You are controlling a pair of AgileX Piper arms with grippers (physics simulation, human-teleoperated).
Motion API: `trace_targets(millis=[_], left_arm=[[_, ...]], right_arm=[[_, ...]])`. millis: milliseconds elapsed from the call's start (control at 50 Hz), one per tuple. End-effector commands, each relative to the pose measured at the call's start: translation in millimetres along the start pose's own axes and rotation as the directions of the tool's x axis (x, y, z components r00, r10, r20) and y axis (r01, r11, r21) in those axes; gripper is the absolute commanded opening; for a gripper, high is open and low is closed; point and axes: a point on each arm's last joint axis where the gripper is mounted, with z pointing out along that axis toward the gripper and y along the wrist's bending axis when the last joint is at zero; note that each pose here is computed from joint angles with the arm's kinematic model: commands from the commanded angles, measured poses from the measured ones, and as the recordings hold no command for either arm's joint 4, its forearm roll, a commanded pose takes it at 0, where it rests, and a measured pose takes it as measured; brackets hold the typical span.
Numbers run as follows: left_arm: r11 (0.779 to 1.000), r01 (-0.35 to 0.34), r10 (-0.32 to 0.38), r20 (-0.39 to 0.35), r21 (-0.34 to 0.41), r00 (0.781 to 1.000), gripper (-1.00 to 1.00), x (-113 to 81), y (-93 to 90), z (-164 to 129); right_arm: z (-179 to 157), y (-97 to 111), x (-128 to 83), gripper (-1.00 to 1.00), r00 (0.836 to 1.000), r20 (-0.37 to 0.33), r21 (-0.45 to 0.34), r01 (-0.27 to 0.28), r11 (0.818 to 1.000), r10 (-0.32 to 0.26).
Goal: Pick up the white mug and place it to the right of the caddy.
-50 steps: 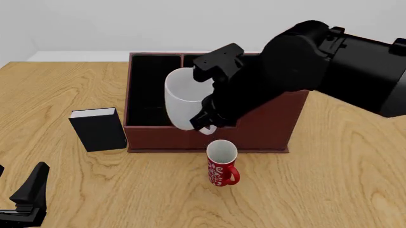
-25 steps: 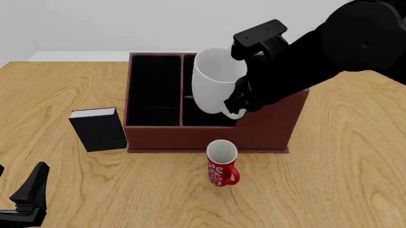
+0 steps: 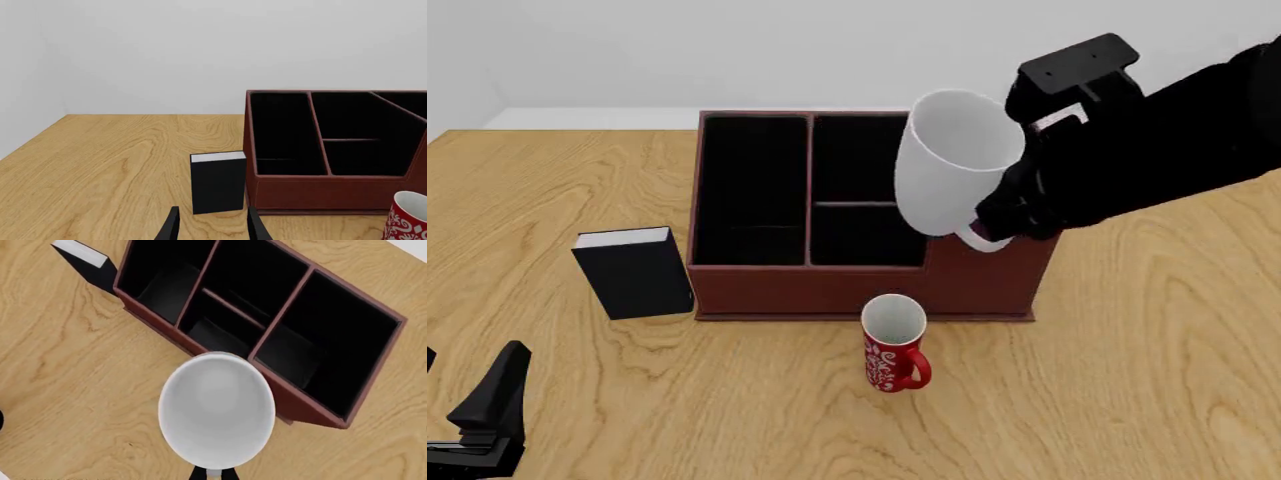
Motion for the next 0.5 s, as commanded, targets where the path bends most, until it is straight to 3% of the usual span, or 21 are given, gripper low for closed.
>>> trace_targets(millis=[20, 500], left_arm=[[1.0, 0.0, 0.0, 0.0, 0.0, 1.0, 1.0, 0.0, 0.0, 0], [1.0, 0.0, 0.0, 0.0, 0.0, 1.0, 1.0, 0.0, 0.0, 0]], right_arm=[[-10, -7, 15, -1.0, 0.999, 0.009, 0.021, -0.036, 0.999, 0.035], [-15, -23, 53, -1.0, 0.993, -0.019, 0.08, -0.115, 0.99, 0.116]])
